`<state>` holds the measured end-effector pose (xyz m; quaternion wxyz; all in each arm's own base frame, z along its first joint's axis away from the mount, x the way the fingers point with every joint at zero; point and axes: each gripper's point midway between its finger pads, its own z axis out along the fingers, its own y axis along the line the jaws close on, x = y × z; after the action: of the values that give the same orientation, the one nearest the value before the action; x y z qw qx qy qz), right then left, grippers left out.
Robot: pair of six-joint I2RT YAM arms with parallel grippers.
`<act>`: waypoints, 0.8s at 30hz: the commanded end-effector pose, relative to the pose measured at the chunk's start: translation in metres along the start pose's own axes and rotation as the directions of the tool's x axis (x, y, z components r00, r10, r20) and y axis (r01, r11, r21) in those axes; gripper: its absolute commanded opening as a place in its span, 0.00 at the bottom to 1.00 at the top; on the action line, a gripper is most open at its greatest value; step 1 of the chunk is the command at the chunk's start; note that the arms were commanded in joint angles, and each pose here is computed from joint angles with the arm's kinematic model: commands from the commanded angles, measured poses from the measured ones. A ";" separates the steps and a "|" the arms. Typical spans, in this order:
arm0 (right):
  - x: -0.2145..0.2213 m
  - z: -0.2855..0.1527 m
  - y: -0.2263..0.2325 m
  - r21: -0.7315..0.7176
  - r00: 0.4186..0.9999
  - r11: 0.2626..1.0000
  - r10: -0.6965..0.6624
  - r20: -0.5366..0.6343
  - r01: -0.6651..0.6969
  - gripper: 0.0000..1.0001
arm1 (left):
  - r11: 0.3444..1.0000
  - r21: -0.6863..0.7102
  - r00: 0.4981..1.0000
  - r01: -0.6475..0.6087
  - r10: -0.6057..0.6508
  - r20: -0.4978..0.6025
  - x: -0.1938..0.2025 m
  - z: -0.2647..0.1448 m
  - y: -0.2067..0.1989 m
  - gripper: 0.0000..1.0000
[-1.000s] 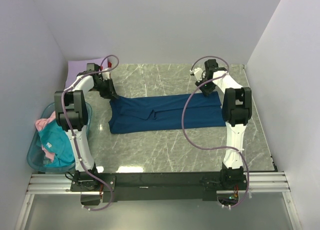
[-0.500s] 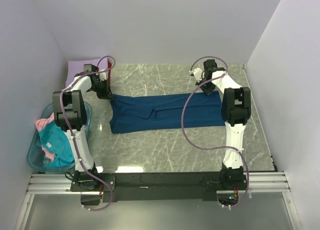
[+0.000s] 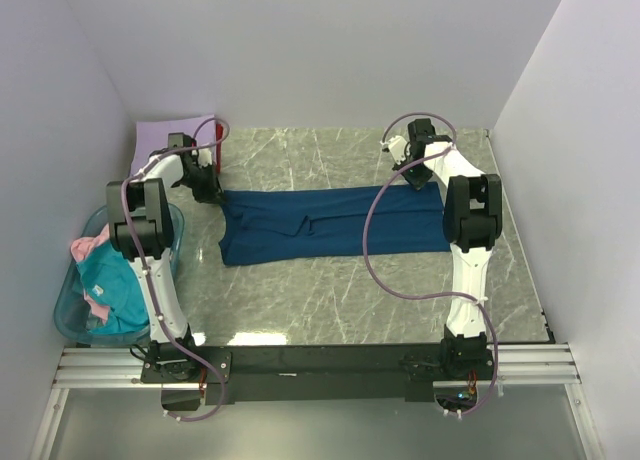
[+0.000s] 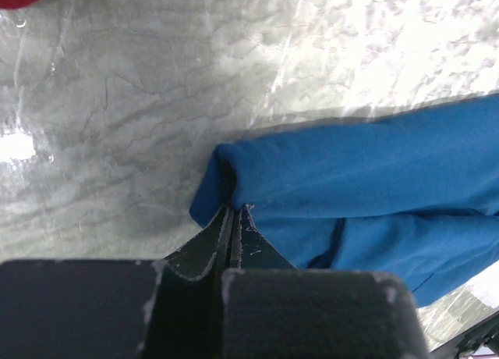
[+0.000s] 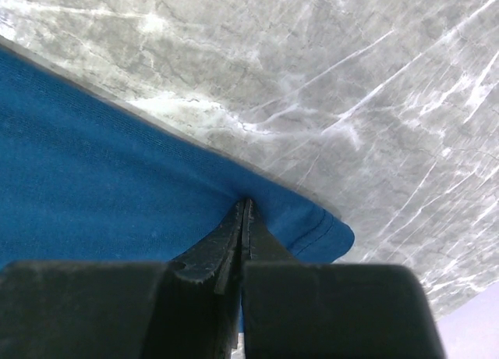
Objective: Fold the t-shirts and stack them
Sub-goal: Fold the tshirt
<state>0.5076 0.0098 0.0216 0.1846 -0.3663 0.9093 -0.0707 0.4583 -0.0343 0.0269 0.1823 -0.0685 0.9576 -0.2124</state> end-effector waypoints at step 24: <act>-0.019 -0.109 -0.018 -0.025 0.986 0.993 0.122 0.113 -0.120 0.55 | 0.929 0.095 0.932 -0.358 0.361 -0.014 0.100 -0.048 -0.108 0.37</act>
<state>0.5005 -0.0070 0.0761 0.2017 -0.3159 0.9254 -0.0560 0.3803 -0.1419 0.1223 0.2661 0.1328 0.9246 -0.2380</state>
